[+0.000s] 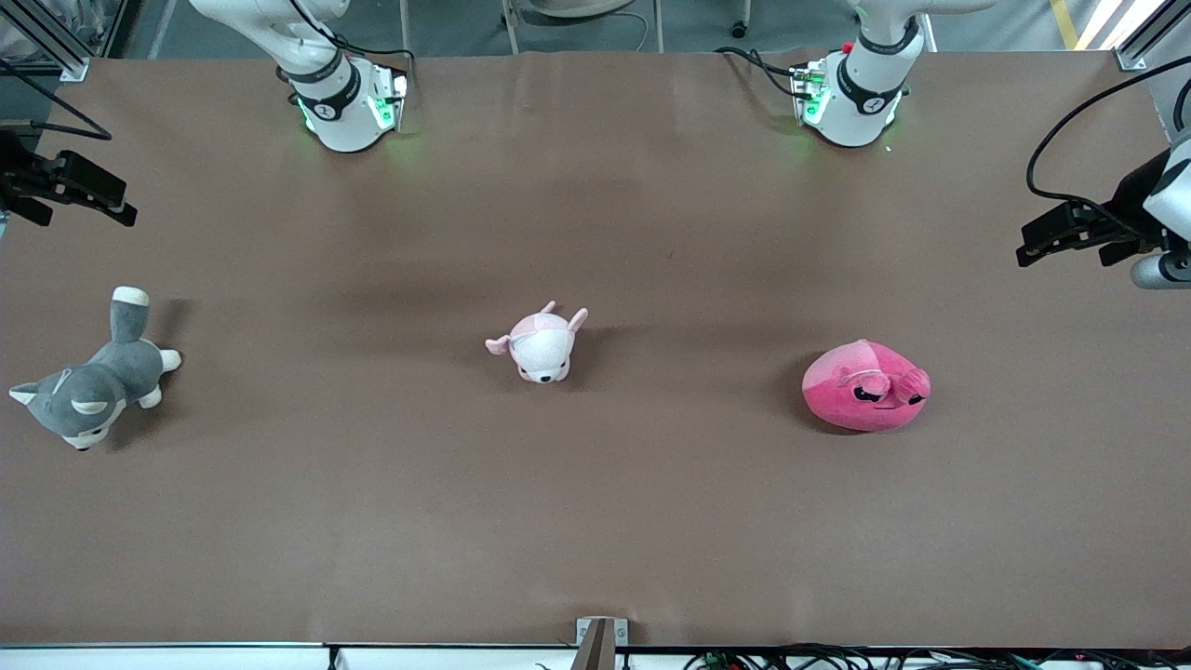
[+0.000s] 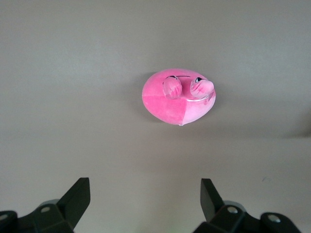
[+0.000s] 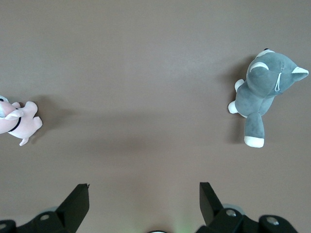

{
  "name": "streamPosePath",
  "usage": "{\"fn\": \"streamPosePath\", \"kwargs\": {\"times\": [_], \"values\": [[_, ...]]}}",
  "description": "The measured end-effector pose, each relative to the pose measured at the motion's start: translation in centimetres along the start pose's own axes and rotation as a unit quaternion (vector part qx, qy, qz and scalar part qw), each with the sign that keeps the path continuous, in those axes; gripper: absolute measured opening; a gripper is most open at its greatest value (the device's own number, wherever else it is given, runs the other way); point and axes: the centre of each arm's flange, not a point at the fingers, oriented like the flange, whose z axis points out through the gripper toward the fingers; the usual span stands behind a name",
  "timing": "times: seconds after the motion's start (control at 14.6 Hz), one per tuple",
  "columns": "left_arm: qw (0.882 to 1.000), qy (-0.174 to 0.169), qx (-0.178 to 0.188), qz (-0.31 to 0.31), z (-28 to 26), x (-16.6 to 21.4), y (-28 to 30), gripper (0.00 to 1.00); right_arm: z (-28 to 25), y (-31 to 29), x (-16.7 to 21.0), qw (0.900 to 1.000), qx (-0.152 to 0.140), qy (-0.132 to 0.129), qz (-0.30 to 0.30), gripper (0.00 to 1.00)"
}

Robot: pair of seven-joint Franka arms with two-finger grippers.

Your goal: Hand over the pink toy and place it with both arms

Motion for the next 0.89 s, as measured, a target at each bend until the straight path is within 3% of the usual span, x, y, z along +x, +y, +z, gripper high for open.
{"fn": "streamPosePath", "kwargs": {"times": [0.89], "values": [[1.000,-0.001,0.000,0.004,-0.04,-0.04,0.42,1.00,0.08,0.10,-0.01,1.000,0.000,-0.001,0.001,1.00]]}}
